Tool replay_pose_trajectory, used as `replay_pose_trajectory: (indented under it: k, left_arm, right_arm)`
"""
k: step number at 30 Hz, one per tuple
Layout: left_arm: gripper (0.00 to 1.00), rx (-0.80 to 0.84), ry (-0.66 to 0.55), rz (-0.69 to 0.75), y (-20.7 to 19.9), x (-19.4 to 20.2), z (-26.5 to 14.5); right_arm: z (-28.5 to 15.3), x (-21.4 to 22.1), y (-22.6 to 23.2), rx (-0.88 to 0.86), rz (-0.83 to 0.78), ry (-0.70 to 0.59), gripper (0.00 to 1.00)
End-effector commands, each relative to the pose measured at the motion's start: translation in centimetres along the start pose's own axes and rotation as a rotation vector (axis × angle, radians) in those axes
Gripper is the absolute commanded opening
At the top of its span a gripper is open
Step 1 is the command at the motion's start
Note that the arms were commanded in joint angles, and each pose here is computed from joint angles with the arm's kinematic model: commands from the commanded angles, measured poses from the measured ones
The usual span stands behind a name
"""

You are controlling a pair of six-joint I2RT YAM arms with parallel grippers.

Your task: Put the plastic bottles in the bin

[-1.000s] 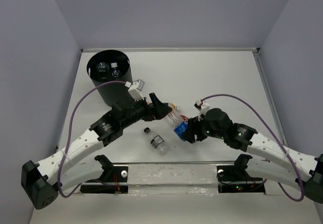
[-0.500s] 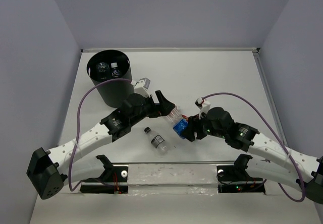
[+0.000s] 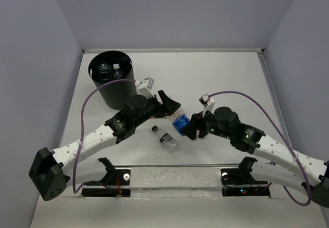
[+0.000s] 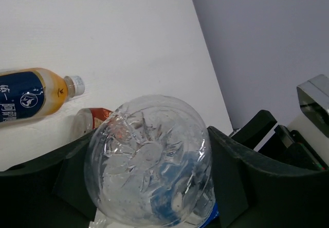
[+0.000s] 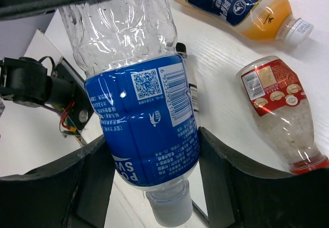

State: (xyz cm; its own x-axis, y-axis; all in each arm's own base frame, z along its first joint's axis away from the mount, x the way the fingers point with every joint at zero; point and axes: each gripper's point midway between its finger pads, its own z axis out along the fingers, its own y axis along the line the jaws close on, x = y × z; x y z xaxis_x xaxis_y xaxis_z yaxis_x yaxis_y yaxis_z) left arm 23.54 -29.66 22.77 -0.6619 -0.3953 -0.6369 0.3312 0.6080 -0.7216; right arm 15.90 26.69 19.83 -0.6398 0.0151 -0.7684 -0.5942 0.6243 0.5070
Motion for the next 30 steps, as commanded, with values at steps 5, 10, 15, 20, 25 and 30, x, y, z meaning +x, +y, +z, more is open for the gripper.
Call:
replay_pose_trajectory:
  k: [5, 10, 15, 20, 25, 30]
  left_arm:
    - [0.56, 0.151, -0.089, -0.039, -3.8, -2.4, -0.7]
    - [0.51, 0.004, -0.209, 0.035, -2.6, -6.7, -2.2]
    - [0.50, -0.108, -0.428, 0.112, -2.0, -16.2, -6.7]
    - [0.50, -0.269, -0.667, 0.182, -1.3, -26.4, -12.0]
    - [0.50, -0.442, -0.833, 0.165, 1.7, -31.8, -15.2]
    - [0.50, -0.636, -1.026, 0.144, 5.4, -36.2, -19.1]
  right_arm:
    - [1.3, -2.9, 3.4, -0.129, -0.015, -0.091, 0.55]
    - [0.5, -2.8, 3.4, -0.137, -0.039, -0.092, 0.89]
    - [-0.2, -0.5, 2.4, -0.123, -0.075, -0.030, 0.93]
    - [0.6, 1.0, 1.7, -0.115, -0.092, 0.022, 0.93]
    - [3.6, 2.3, 0.4, -0.052, -0.117, 0.108, 0.96]
    - [6.5, 3.7, -1.1, 0.022, -0.136, 0.157, 0.98]
